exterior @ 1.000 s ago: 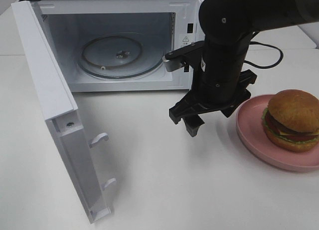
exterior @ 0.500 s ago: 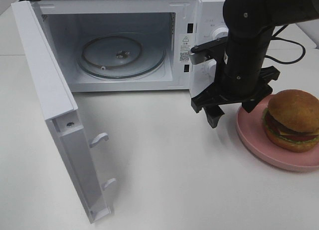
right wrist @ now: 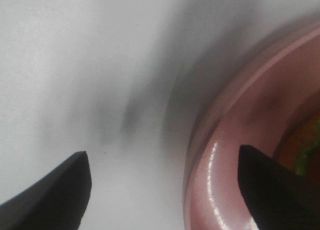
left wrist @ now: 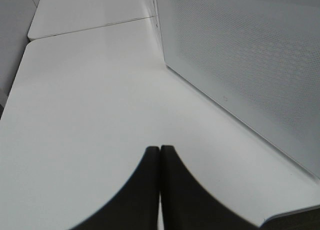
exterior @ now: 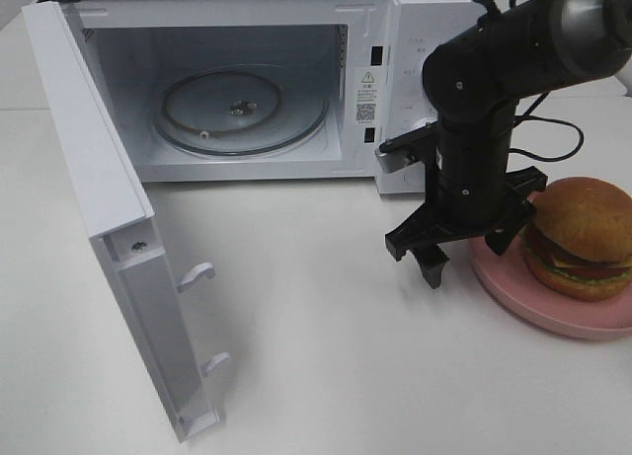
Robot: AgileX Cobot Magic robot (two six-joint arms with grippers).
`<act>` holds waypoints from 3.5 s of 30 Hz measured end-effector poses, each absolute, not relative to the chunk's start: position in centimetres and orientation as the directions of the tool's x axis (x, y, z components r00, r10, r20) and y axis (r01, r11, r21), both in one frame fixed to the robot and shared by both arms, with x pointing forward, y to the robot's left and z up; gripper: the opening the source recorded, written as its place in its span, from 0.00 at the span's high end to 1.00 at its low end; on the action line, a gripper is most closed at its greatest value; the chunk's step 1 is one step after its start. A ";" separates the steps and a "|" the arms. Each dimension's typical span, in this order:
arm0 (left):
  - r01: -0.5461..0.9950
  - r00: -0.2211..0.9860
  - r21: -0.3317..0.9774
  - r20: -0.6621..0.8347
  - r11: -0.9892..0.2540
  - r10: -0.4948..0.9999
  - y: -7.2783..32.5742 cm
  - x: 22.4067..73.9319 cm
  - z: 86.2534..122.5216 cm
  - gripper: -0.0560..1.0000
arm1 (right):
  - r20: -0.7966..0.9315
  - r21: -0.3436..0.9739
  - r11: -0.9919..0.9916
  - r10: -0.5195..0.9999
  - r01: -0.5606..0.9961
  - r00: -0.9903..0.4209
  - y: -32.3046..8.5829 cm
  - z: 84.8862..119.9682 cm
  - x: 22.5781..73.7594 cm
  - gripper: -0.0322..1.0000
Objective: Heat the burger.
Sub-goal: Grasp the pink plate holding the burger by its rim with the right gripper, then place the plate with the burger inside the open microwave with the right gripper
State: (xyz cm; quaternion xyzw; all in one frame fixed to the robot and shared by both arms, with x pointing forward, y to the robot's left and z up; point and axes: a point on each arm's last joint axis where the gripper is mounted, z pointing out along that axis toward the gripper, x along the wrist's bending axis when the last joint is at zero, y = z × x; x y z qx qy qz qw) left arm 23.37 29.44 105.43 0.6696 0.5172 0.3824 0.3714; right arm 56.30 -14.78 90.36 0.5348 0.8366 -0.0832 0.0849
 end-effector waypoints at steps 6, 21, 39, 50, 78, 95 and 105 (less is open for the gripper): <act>0.409 0.173 0.893 0.128 -0.189 0.977 29.4 23.4 105.4 0.95 | -0.256 -0.078 0.416 0.870 0.906 -0.421 -14.9 89.2 56.4 0.22; 0.409 0.173 0.893 0.128 -0.189 0.977 29.4 23.4 105.4 0.95 | -0.254 -0.128 0.471 0.835 0.873 -0.487 -15.0 87.8 56.6 0.35; 0.409 0.173 0.893 0.128 -0.189 0.977 29.4 23.4 105.4 0.95 | -0.294 -0.209 0.508 0.782 0.836 -0.549 -15.8 87.6 56.5 0.96; 0.409 0.173 0.893 0.128 -0.189 0.977 29.4 23.4 105.4 0.95 | -0.257 -0.160 0.534 0.790 0.830 -0.557 -16.5 88.9 54.5 0.96; 0.409 0.173 0.893 0.128 -0.189 0.977 29.4 23.4 105.4 0.95 | -0.318 -0.049 0.861 0.467 0.507 -0.825 -13.1 92.8 42.6 0.96; 0.409 0.173 0.893 0.128 -0.189 0.977 29.4 23.4 105.4 0.95 | -0.376 -0.052 0.995 -0.096 -0.082 -0.921 -10.4 92.8 39.6 0.96; 0.409 0.173 0.893 0.128 -0.189 0.977 29.4 23.4 105.4 0.95 | -0.437 -0.159 0.908 -0.417 -0.388 -0.797 -9.9 93.2 40.4 0.96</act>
